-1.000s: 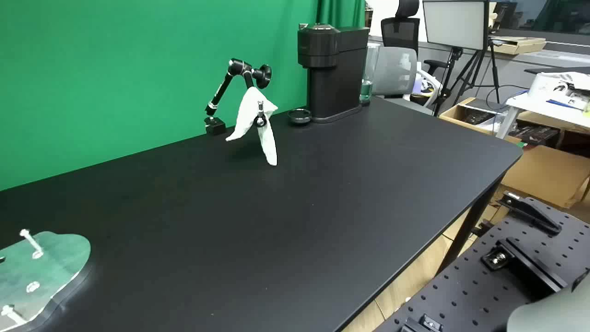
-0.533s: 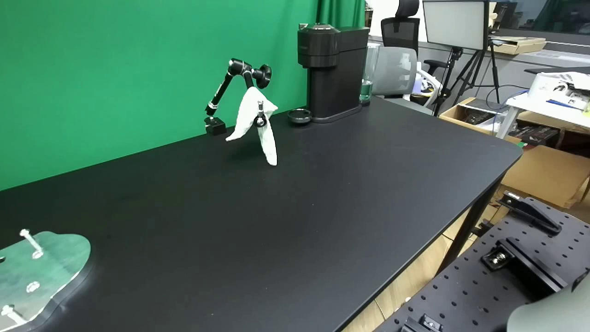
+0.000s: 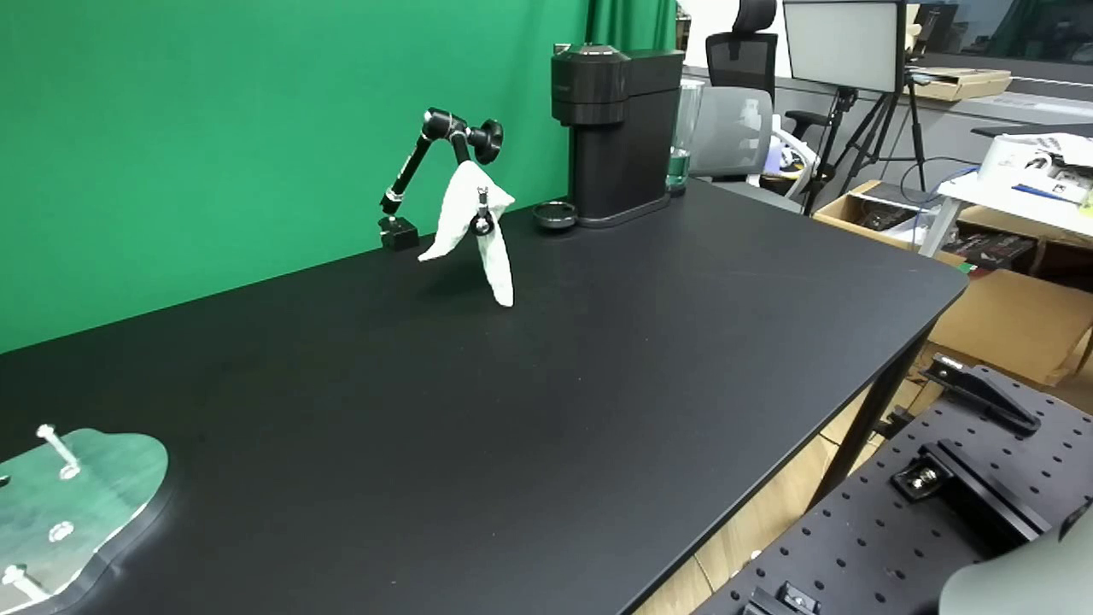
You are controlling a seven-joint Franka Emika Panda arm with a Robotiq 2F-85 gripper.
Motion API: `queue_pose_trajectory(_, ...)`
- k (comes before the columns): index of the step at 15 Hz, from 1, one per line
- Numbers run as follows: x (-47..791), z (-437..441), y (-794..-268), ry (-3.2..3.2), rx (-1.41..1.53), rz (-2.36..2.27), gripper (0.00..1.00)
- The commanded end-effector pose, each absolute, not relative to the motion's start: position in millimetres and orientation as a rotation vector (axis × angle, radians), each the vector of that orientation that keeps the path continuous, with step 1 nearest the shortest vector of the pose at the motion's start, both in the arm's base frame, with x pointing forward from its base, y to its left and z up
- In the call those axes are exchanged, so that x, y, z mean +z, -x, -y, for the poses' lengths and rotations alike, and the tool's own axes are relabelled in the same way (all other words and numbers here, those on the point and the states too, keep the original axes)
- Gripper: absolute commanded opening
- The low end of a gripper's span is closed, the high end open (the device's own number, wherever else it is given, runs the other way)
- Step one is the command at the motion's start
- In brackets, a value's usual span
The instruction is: Remove the white cloth from the black stand
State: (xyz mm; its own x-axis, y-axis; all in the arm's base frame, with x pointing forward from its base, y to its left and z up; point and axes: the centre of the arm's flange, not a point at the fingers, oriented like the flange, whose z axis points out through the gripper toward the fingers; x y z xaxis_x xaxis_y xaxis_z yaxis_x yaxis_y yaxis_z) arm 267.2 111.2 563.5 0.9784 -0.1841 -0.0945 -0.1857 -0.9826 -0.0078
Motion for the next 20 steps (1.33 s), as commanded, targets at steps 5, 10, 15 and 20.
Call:
queue_pose_trajectory(5, 550, -56, -325, 3.225, -0.03, -0.342, 1.0)
queue_pose_trajectory(10, 524, -8, -395, 3.297, -0.112, -0.18, 1.0)
queue_pose_trajectory(15, 490, 16, -457, 3.228, -0.056, 0.143, 1.0)
queue_pose_trajectory(20, 471, 16, -445, 3.24, -0.045, 0.104, 1.0)
